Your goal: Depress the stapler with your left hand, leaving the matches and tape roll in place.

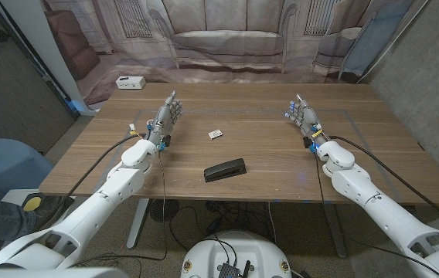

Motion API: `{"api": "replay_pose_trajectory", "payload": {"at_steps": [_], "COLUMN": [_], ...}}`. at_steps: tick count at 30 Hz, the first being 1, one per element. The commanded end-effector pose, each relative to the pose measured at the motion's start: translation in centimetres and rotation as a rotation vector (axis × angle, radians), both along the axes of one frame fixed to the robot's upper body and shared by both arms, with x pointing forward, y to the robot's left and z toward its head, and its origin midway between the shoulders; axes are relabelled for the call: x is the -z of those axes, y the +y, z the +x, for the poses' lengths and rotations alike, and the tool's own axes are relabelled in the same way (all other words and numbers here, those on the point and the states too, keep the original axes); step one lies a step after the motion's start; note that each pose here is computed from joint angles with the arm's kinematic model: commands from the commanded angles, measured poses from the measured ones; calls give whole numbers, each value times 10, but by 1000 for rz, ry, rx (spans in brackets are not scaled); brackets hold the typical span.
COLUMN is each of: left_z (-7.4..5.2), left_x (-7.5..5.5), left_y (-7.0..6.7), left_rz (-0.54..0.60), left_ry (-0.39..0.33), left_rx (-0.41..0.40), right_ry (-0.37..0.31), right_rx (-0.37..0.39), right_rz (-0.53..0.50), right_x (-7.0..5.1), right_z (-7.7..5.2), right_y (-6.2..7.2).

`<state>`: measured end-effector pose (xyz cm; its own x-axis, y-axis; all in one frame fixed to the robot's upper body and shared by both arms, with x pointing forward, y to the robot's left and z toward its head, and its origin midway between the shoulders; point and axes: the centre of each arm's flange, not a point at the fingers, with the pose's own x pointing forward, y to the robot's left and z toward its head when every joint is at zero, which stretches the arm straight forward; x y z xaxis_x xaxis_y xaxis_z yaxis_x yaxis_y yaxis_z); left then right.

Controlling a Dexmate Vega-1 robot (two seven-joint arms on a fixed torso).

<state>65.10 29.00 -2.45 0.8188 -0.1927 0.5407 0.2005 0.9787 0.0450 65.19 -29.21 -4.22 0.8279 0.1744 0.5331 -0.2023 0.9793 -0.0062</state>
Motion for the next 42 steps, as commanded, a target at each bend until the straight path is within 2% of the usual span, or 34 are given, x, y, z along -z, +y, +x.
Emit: {"api": "replay_pose_trajectory", "payload": {"at_steps": [1,10,14,19,28,42], "left_z": [-5,-10,-10,-16,-27,-33], "left_x": [-3,-2,-7,-11,-4,7], "left_y": [3,6,5,1,0,2], "left_rz": [42,42,74,118,154,206], "left_ry": [-5,-47,-73,-116,-156,-169], "left_rx": [6,6,17,23,37,66], "right_ry": [15,-3,-7,-20,-55,-98], "right_rx": [14,35,41,44,51,63], "right_rz": [12,25,24,24,9,-5], "right_x": [16,19,22,23,22,18], "right_z": [-5,-15,-19,-25,-33,-37], "right_y": [0,-4,-8,-14,-17,-20]}}
